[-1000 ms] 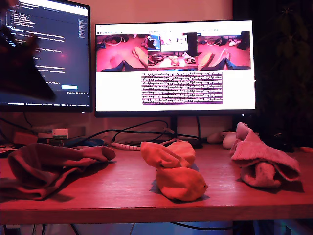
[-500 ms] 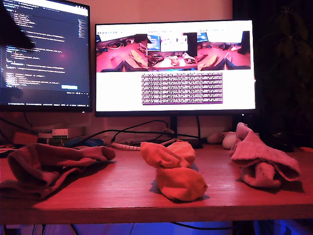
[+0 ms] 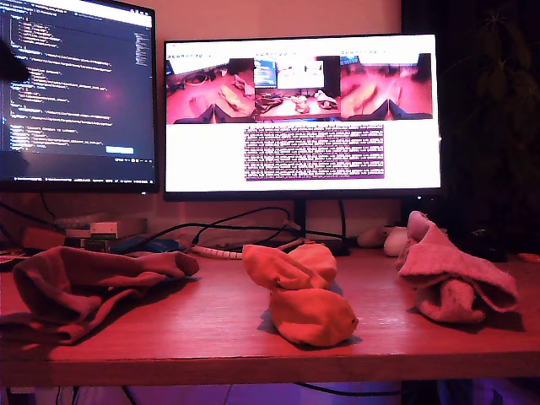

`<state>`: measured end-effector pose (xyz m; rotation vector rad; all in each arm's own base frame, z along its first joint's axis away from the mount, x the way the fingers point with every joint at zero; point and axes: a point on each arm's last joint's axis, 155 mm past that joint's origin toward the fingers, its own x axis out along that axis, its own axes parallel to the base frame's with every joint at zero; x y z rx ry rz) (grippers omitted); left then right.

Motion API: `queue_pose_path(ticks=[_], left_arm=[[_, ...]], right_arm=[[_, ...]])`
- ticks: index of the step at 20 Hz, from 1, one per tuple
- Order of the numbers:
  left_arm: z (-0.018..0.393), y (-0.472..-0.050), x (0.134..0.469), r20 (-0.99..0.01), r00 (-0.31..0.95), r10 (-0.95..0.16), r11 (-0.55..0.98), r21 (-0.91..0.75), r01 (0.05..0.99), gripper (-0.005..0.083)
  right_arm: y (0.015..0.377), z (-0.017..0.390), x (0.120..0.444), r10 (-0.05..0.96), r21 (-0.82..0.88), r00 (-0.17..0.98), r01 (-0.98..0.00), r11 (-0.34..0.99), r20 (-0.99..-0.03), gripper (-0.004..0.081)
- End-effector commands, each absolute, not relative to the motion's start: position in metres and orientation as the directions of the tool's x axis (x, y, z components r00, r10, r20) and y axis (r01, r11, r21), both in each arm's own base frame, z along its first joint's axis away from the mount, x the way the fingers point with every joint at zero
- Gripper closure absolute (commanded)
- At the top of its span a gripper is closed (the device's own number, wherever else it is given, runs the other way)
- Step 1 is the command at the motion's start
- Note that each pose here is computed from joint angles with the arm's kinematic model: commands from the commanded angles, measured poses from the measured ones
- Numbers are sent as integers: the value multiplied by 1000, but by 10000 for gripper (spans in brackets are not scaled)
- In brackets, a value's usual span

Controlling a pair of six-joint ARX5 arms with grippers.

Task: Pair up the socks based on colour and pattern, by placing them on top of one another

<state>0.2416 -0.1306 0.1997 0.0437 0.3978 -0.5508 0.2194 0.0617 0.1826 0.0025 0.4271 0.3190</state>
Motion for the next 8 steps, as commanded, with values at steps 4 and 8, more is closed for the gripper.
queue_pose_path(ticks=[4,8], left_arm=[[177,-129,236,-445,748,-492,854,-80,514,792],[173,-128,233,-462,740,-489,855,-83,512,792]], right_arm=[[62,173,220,304,73,853,-302,950,-424,780],[62,173,221,304,73,853,-302,951,-424,780]])
